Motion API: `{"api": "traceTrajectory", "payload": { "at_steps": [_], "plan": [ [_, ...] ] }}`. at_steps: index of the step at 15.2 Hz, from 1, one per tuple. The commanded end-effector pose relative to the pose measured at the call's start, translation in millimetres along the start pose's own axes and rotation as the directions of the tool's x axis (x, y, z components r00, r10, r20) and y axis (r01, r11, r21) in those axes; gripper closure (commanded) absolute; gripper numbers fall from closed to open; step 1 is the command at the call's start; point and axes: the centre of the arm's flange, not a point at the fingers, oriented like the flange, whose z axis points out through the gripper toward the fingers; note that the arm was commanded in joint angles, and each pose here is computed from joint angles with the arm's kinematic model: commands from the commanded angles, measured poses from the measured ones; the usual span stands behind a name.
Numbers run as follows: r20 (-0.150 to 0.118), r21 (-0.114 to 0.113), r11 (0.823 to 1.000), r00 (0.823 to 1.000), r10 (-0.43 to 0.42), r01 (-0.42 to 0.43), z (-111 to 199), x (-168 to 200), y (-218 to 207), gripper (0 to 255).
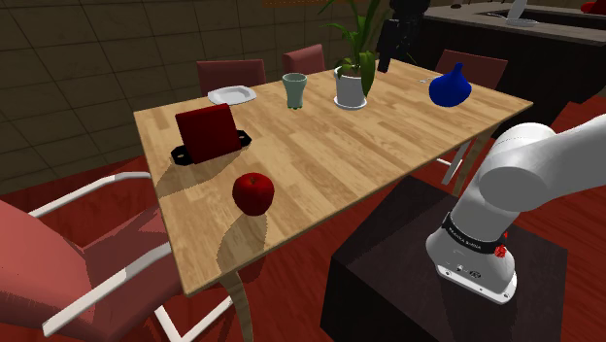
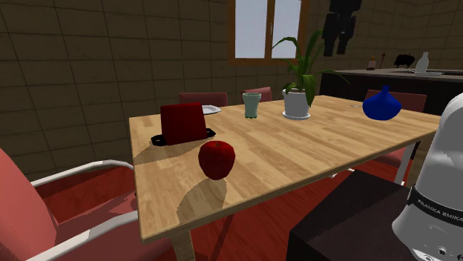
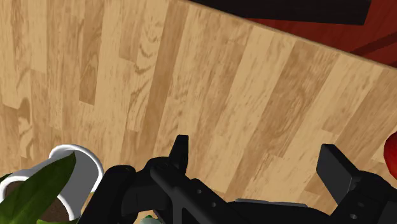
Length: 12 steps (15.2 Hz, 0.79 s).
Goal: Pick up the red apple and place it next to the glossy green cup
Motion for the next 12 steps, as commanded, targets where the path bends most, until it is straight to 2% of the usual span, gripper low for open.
{"api": "traceTrajectory", "payload": {
  "at_steps": [1, 12],
  "plan": [
    [0.0, 0.0, 1.0, 1.0, 0.0, 0.0, 0.0, 0.0, 0.0, 0],
    [0.028, 0.031, 0.999, 1.0, -0.014, 0.013, 63.0, 59.7, -114.0, 0]
  ]
}}
